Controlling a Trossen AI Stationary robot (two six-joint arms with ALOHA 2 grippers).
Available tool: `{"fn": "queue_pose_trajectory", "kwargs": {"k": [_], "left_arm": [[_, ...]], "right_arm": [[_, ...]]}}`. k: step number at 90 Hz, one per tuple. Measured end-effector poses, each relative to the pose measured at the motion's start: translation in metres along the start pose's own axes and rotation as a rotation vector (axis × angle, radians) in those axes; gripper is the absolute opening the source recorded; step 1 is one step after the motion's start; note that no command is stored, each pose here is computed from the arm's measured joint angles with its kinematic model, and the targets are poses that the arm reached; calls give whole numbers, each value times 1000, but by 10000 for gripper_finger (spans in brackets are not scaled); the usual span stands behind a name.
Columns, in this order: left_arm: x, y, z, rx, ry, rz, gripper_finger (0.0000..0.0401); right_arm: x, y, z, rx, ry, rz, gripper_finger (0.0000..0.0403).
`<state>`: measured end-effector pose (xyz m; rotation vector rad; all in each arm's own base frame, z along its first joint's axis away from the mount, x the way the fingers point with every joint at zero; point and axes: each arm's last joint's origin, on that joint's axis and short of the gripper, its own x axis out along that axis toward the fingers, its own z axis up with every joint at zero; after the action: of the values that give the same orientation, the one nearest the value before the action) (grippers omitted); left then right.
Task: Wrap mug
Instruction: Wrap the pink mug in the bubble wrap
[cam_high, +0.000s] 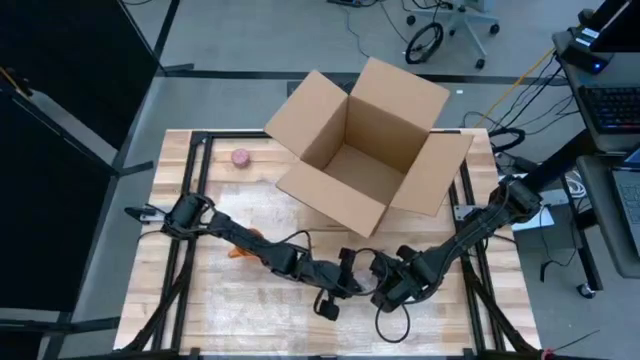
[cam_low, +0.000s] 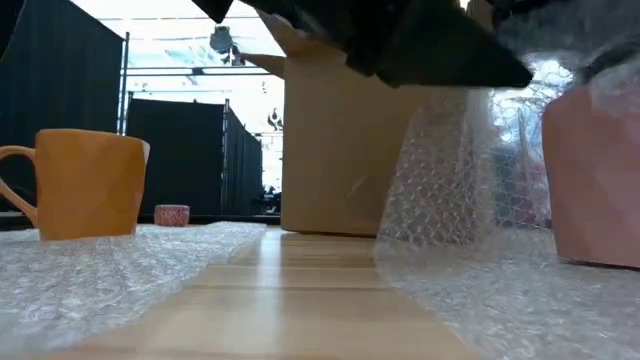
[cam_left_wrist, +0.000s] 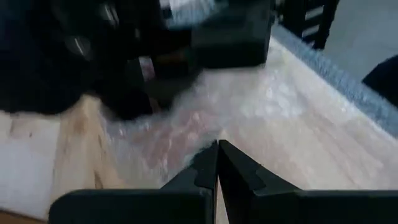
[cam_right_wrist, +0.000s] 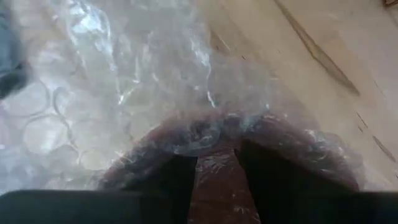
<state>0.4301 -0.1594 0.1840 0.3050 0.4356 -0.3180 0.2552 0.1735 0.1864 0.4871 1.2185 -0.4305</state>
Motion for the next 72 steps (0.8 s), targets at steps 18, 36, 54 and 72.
{"fn": "queue_pose_trajectory", "kwargs": {"k": [18, 36, 54, 72], "left_arm": [[0, 0, 6, 78, -58, 18, 0], [-1, -4, 7, 91, -86, -100, 0], [-1, -6, 2, 73, -24, -64, 0], [-16, -17, 19, 84, -43, -57, 0]], "right_arm": [[0, 0, 0, -3, 0, 0, 123], [0, 0, 0, -17, 0, 1, 123], [0, 0, 0, -17, 0, 1, 123], [0, 0, 0, -17, 0, 1, 123]]}}
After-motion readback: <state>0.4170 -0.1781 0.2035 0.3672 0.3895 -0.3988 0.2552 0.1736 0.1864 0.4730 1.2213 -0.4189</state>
